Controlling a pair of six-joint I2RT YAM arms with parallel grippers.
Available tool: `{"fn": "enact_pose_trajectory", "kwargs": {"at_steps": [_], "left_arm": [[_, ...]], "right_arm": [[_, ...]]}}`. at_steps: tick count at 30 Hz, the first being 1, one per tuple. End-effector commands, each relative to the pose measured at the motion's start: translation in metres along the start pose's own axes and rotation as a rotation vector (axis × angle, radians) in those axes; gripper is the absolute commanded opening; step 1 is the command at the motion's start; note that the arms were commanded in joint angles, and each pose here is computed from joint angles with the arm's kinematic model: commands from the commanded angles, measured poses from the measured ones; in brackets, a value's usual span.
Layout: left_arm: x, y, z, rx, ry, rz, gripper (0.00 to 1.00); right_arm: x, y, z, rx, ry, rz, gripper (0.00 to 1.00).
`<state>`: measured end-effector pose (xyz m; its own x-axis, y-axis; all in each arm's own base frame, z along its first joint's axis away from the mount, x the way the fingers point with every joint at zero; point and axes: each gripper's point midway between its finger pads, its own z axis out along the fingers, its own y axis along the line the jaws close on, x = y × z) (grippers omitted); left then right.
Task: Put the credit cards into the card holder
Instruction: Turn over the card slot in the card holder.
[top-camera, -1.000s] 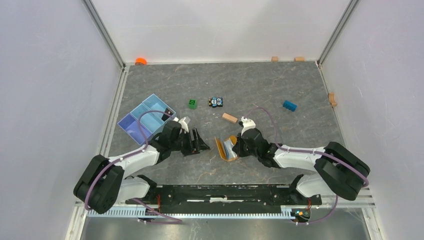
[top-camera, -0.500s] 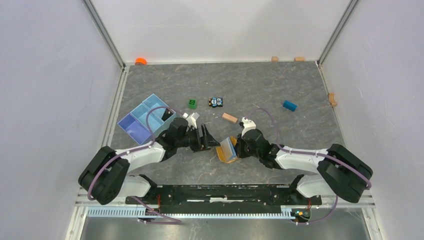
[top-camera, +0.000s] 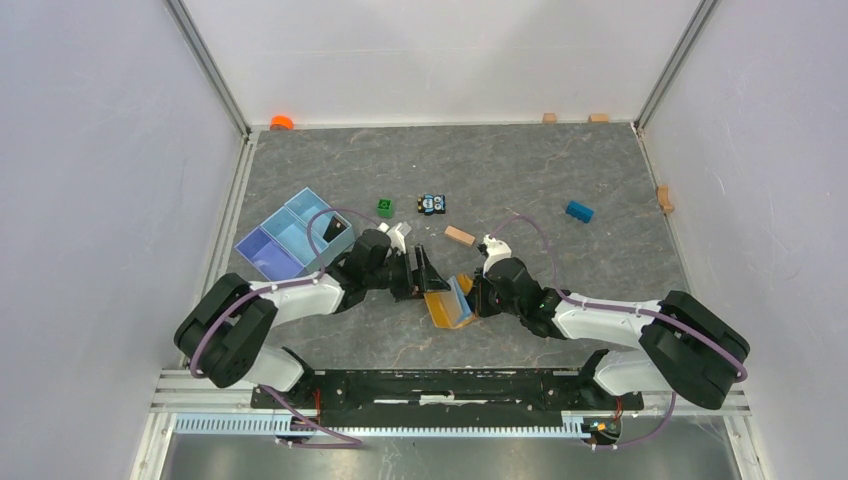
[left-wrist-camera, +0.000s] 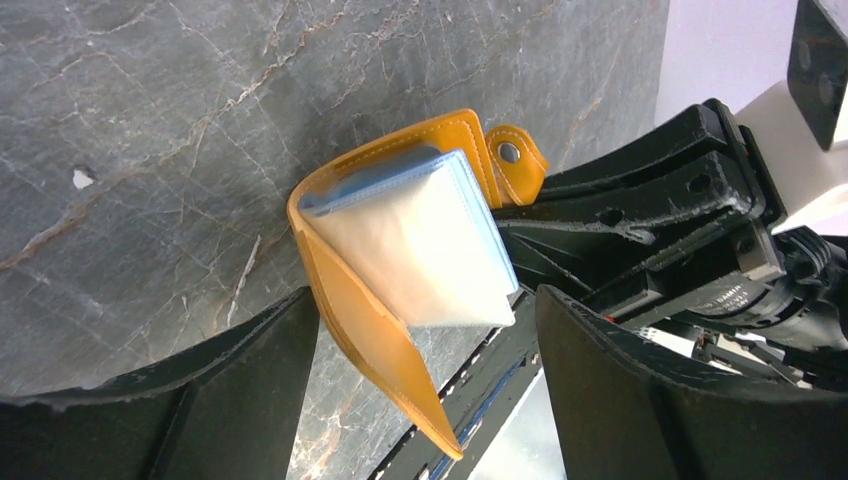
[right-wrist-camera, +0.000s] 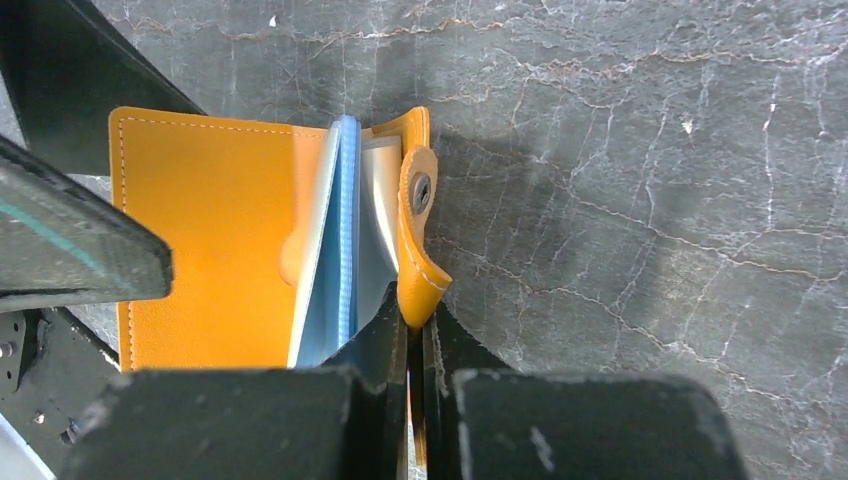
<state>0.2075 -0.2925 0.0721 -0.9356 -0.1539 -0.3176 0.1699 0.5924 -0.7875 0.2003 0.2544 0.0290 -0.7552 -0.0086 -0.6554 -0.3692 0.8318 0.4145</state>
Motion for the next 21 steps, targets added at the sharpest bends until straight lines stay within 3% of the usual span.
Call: {"fn": "enact_pose_trajectory", "kwargs": {"at_steps": [1, 21], "left_arm": [[-0.008, -0.010, 0.008, -0.006, -0.008, 0.024, 0.86], [0.007, 0.014, 0.022, -0.200, 0.061, 0.085, 0.87]], "right_arm": [[-0.003, 0.008, -0.003, -0.038, -0.014, 0.003, 0.00], [-0.003, 0.014, -0.005, -0.037, -0.021, -0.014, 0.00]]}}
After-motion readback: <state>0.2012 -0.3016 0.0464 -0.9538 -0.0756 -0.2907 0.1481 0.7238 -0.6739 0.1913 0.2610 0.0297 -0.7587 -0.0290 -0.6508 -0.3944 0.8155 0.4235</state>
